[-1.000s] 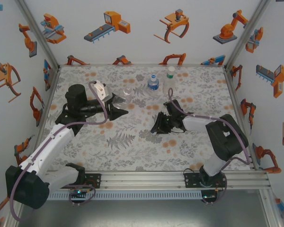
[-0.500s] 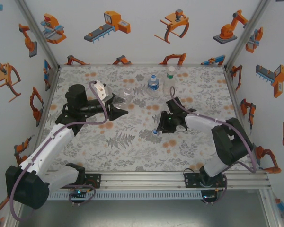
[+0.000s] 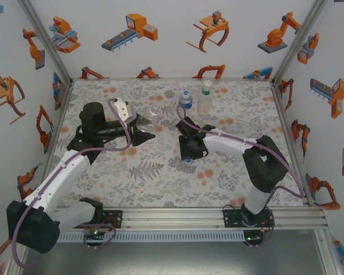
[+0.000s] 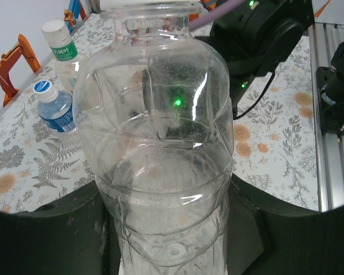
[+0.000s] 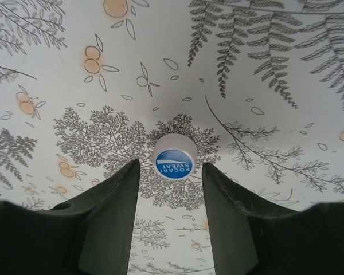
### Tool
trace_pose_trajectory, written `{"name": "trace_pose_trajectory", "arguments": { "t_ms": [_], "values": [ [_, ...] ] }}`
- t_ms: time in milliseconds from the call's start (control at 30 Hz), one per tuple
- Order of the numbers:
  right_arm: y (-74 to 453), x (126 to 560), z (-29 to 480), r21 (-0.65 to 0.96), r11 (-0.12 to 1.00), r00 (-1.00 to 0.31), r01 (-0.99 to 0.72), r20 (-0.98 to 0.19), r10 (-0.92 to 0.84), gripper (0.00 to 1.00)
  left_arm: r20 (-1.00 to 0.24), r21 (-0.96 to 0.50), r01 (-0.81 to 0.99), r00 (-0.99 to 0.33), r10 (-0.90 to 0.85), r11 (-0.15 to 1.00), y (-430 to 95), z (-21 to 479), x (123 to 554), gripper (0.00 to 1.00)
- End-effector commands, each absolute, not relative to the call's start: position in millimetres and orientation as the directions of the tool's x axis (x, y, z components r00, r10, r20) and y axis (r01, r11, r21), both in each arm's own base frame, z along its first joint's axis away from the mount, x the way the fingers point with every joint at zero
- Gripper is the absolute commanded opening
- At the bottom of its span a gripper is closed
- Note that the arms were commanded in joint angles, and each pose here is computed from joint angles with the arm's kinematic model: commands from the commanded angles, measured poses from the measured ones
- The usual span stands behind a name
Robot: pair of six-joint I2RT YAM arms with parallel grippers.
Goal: Screw on the bottle caps
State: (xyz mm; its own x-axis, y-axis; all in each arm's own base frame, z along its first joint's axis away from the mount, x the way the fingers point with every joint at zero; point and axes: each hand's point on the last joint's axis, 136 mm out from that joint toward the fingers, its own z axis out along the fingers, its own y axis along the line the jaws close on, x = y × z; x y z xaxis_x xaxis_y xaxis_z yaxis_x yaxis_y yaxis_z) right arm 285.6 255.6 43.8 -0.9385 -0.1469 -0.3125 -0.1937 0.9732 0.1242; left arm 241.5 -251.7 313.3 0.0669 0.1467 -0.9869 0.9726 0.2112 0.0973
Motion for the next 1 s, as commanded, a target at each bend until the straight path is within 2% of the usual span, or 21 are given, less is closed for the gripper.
{"name": "trace_pose_trajectory", "arguments": {
  "t_ms": [0,667,967],
  "values": [
    [257.3,287.0,45.2,0.085,0.98,-0.939,-0.177,-0.312,-0.143,0.46,-0.984,0.132,0.971,0.104,0.144,0.202,-251.4,321.7,238.3,0.0],
    [263.3,287.5,32.2,0.082,0.979,-0.934,-0.188,-0.324,-0.152,0.39,-0.985,0.123,0.972,0.094,0.147,0.201,-251.9,320.1,239.5,0.0],
    [262.8,285.8,32.5,0.081,0.979,-0.936,-0.188,-0.317,-0.153,0.4,-0.985,0.121,0.972,0.092,0.147,0.2,-252.2,319.8,239.5,0.0]
  ]
}}
